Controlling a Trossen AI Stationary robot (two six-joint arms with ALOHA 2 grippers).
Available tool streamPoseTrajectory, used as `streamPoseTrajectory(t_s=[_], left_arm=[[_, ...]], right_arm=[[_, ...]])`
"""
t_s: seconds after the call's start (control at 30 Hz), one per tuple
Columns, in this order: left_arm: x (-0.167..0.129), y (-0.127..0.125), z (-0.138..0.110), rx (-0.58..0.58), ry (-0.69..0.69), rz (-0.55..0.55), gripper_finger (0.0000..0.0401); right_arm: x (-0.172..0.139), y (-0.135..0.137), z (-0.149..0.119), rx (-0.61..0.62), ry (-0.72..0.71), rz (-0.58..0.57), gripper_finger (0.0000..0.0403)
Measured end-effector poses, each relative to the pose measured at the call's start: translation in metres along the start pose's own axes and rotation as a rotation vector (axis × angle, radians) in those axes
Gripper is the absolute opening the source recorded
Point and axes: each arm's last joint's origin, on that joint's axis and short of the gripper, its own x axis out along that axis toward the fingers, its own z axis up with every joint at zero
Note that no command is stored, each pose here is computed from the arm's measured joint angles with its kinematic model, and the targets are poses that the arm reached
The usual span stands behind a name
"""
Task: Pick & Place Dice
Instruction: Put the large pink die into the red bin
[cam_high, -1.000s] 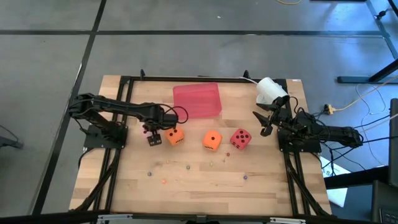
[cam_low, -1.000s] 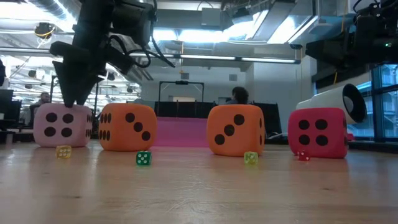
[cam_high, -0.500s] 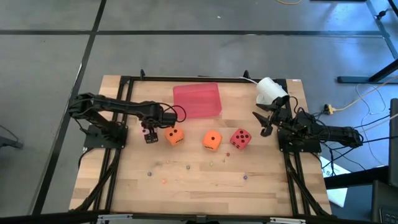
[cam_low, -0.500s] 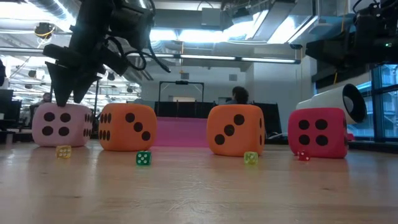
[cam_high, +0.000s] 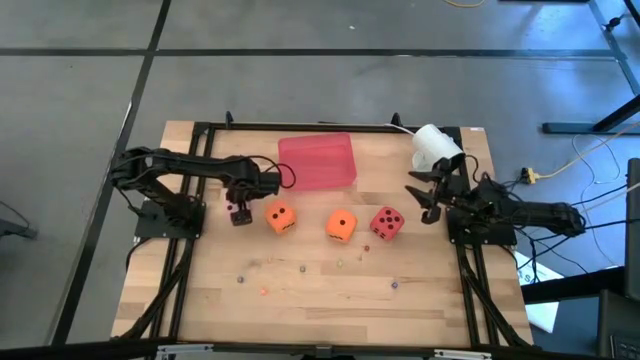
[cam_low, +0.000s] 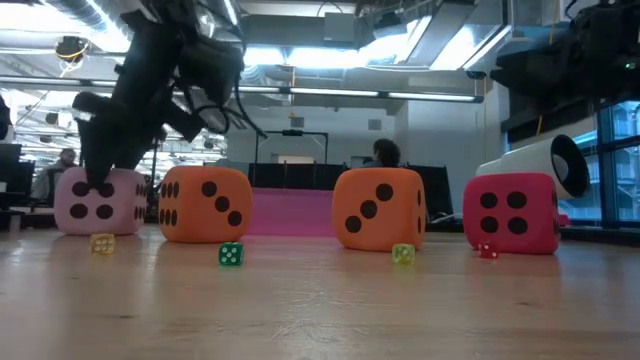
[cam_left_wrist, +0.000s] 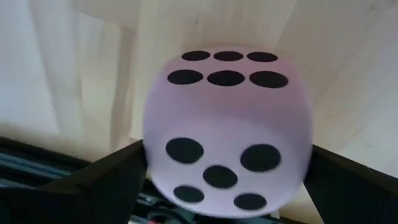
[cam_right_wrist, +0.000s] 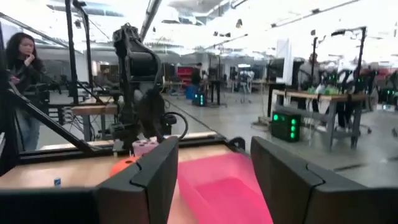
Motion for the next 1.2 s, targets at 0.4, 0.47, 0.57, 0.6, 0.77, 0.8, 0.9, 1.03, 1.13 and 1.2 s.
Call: streamPoseTrajectory(t_s=[0.4,0.47,0.57,0.6,0.77,0.8,0.9,1.03,1.13,1.2], left_arm=[[0.013,-0.001,0.002,0.045,-0.033,-0.040,0.0389],[0.013,-0.001,0.002,0.047,-0.031,-0.035,0.0389],[0.013,-0.001,0.002,0.047,-0.027,-0.036,0.0380],[0.013,-0.001,0.002,0.045,-0.027,-0.036,0.0375],[0.013,-0.001,0.002,0.039,-0.025,-0.042,0.0351],[0.013,-0.001,0.002,0.039,-0.025,-0.042,0.0350],[0.013,-0.001,0.002,0.031,-0.024,-0.039,0.0349],[0.012,-0.001,0.002,0.033,-0.024,-0.036,0.0349],[0.012,-0.001,0.002,0.040,-0.024,-0.031,0.0349],[0.010,-0.001,0.001,0.045,-0.015,-0.017,0.0348]], right_arm=[[0.030,0.005,0.012,0.009,0.173,-0.039,0.0203],[0.035,0.006,0.010,-0.003,0.214,-0.054,0.0203],[0.040,0.007,0.005,-0.016,0.263,-0.054,0.0203],[0.041,0.007,0.005,-0.018,0.271,-0.054,0.0203],[0.045,0.008,0.005,-0.025,0.287,-0.054,0.0203],[0.045,0.008,0.005,-0.025,0.289,-0.054,0.0204],[0.045,0.008,0.005,-0.026,0.288,-0.054,0.0204],[0.045,0.008,0.005,-0.026,0.288,-0.054,0.0204],[0.045,0.008,0.005,-0.026,0.288,-0.054,0.0204],[0.045,0.008,0.005,-0.026,0.288,-0.054,0.0204]])
